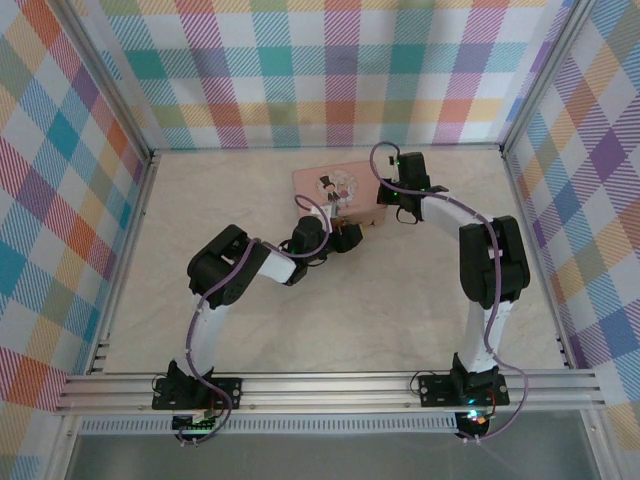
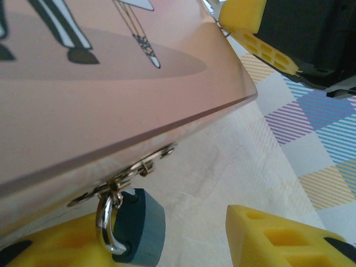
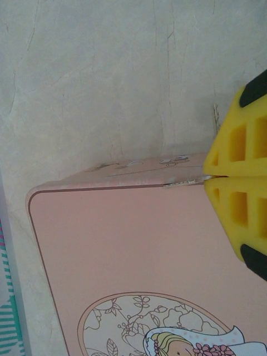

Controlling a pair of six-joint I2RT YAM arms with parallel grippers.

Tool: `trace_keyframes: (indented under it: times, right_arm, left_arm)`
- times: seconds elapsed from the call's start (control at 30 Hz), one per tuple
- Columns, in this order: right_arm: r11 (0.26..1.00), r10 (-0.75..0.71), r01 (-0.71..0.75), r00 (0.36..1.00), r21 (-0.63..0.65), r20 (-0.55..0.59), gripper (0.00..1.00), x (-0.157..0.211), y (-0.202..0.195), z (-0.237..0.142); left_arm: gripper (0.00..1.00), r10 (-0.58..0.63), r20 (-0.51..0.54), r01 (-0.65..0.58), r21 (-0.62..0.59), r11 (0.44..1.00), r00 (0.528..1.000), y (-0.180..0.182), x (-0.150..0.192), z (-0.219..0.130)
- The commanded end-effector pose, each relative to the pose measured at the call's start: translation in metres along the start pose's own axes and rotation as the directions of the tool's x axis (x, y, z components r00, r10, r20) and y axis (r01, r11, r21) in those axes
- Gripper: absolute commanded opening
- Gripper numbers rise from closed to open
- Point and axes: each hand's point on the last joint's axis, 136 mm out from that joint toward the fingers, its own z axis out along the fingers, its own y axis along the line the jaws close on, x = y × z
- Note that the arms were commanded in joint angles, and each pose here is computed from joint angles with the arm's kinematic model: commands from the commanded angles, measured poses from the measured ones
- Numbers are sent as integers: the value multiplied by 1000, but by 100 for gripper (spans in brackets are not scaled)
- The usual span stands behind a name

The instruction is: Unlock the padlock with the key

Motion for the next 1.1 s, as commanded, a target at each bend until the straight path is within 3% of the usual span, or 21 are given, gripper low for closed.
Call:
trace_keyframes:
  times: [0.0,0.13,0.37,0.53,0.6,0.77,1.07]
  right_arm:
    - [998,-7,7,1000,-56,10,0,-4,17,-14]
    - [998,-6,6,1000,-61,15,0,-4,18,-17]
    - [998,-3,4,1000,-61,22,0,-2,17,-22]
    - [998,-3,4,1000,-64,24,0,-1,18,-25]
    - [998,-1,2,1000,-69,24,0,-2,19,-25]
    - [997,1,0,1000,-83,11,0,3,22,-22]
    - [999,-2,4,998,-38,58,0,-9,13,-37]
  left_arm:
    - [42,-14,-1,14,-13,1000,1000,7,-3,-4]
    - [33,-22,-18,21,-33,999,1000,14,-2,-6]
    - [29,-34,-21,33,-45,998,999,20,-6,-9]
    - [16,-30,-22,29,-49,998,999,21,-9,-11]
    - [17,-34,-20,33,-49,998,999,22,-10,-10]
    - [34,-47,-28,46,-26,999,998,18,-11,-4]
    - [36,-67,-33,66,-21,998,997,19,-8,-2]
